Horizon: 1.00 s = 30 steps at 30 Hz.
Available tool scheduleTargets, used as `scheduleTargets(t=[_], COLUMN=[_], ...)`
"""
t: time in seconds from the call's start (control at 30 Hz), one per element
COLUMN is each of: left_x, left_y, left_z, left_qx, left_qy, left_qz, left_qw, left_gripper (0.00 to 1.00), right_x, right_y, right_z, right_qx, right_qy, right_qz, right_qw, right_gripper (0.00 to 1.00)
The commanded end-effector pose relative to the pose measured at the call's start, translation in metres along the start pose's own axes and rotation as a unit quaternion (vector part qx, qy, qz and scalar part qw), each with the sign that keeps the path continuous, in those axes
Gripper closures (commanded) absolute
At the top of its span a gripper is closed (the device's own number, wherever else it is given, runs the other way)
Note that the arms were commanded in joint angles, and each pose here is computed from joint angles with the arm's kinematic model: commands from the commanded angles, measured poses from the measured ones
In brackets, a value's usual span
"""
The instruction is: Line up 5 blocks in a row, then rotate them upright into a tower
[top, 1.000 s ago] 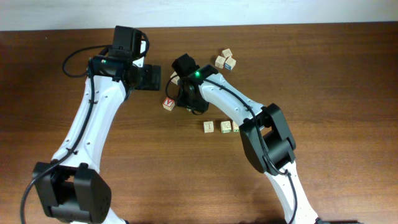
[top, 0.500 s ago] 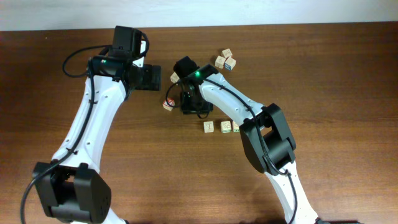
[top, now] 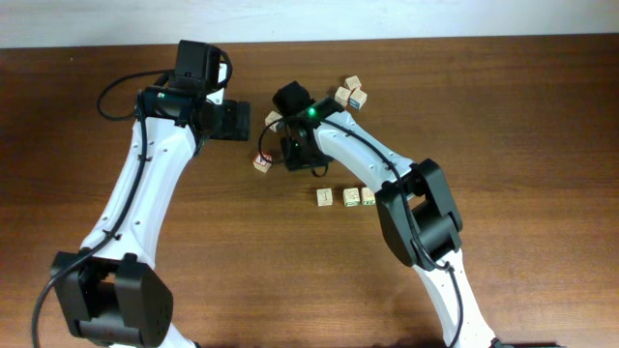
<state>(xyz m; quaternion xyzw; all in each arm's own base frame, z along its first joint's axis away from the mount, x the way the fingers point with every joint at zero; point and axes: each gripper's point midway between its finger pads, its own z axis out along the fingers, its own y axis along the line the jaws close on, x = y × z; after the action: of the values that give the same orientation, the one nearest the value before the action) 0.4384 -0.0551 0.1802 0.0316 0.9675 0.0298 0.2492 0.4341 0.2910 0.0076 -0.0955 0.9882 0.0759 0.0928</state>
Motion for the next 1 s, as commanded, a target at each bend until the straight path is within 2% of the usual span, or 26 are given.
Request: scheduleTargets(t=[0.0,0.07,0.23,0.47,0.7,0.97], left_x=[-0.005,-0.005,-0.005,-0.005,-0.005,-0.005], left_y=[0.004,0.004,0.004,0.004,0.004,0.004], left_z=[-0.002,-0.002,-0.002,-0.002,-0.002,-0.002], left_qx=[-0.007,-0.007,-0.007,-0.007,-0.007,-0.007], left_qy=[-0.006,-0.006,-0.006,-0.006,-0.006,-0.006], left_qz=[-0.011,-0.011,-0.011,-0.011,-0.011,-0.011], left_qw=[1.000,1.000,1.000,1.000,1.000,1.000], left_gripper=[0.01,0.01,0.01,0.01,0.01,0.01], right_x=[-0.001,-0.001,0.004,0.049,0.076,0.084], right_y=[-0.009,-0.009,-0.006,0.028,0.041,0.012], right_z=[0.004,0.002,-0.016,-0.029,-0.031,-0.033], right_qx=[0.017,0.017,0.010,-0.069,-0.047,0.021], right_qy=[-0.003,-0.002,0.010,0.110,0.143,0.157], right_qz=[-0.006,-0.006,-0.002,0.003,-0.021,-0.019], right_qw=[1.000,1.000,1.000,0.991,0.988,0.987], right_gripper=[0.65,0.70,0.70,0.70,0.70,0.69])
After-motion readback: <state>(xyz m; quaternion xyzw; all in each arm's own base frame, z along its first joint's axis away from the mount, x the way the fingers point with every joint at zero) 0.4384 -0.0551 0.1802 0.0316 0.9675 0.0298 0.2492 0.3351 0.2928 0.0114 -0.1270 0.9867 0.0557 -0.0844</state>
